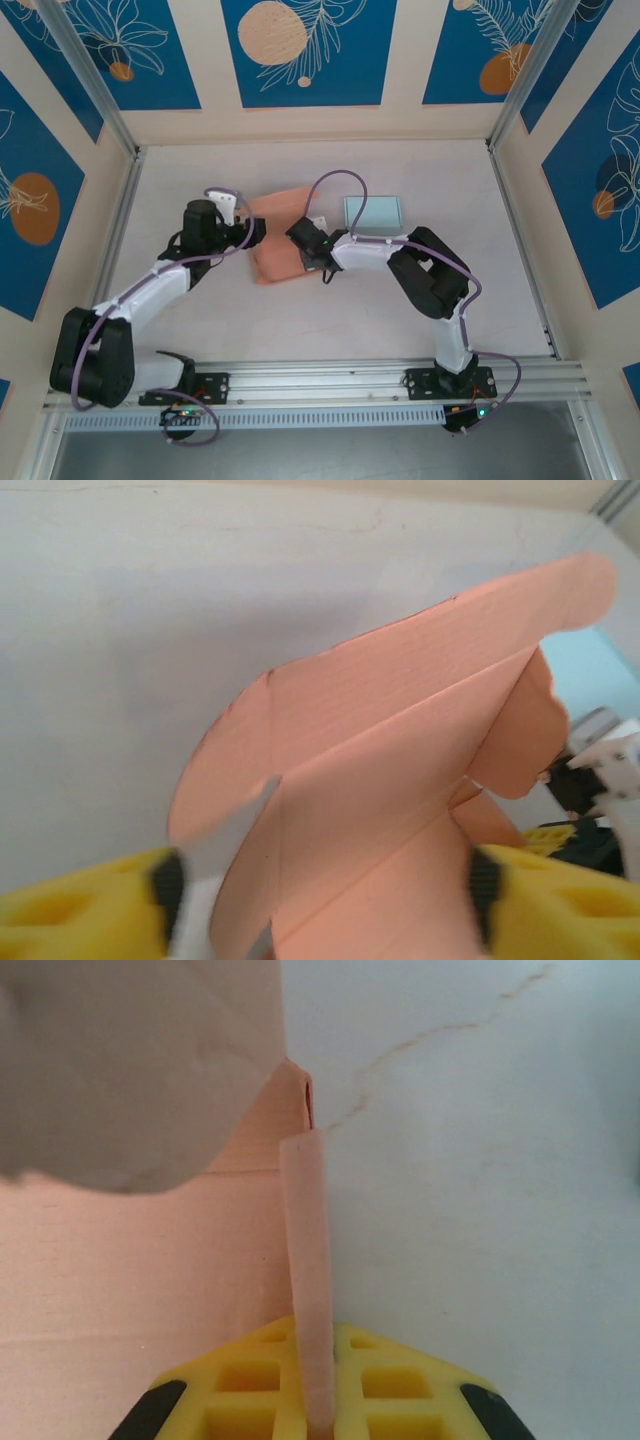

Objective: Fold the paper box

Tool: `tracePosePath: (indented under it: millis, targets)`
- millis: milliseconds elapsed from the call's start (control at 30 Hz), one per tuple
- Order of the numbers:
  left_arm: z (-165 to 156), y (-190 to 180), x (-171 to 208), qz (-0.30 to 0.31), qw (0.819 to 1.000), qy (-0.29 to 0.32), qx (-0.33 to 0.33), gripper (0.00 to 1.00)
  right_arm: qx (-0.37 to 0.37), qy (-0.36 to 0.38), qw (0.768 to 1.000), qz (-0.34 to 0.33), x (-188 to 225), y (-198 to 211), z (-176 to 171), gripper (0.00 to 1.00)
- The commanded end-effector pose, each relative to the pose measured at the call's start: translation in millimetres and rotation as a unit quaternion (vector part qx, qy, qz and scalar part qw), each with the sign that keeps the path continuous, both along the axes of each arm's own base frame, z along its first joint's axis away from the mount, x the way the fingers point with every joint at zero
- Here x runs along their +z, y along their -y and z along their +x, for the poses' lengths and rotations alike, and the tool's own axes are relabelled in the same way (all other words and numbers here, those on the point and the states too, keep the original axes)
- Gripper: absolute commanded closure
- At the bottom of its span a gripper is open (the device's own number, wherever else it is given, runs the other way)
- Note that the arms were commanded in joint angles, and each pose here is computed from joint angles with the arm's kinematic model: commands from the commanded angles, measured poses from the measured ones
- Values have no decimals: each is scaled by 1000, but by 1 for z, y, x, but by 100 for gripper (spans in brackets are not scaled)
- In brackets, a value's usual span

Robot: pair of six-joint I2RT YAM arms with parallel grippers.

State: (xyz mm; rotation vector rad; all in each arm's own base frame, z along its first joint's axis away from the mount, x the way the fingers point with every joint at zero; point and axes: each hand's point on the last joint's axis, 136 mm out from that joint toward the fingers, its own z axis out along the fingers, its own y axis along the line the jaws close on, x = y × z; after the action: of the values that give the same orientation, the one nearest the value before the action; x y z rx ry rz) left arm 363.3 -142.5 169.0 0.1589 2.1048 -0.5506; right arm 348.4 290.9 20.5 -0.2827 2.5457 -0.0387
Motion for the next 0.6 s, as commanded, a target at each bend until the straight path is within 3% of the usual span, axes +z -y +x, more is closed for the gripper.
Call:
tracePosePath:
  millis: [0,200,333,567]
  targets:
    - [-10,-15,22,-39,997,-22,57,1,-26,-57,993,-95,-39,43,-25,100]
    - [-52,-54,6,-32,986,-62,151,2,-29,-59,994,-91,-40,39,-30,100]
    - [-80,-59,-24,-62,978,-99,170,20,-28,-60,994,-83,-40,36,-31,100]
    - [-89,-46,-86,-88,966,-184,159,25,-22,-56,995,-75,-37,30,-30,100]
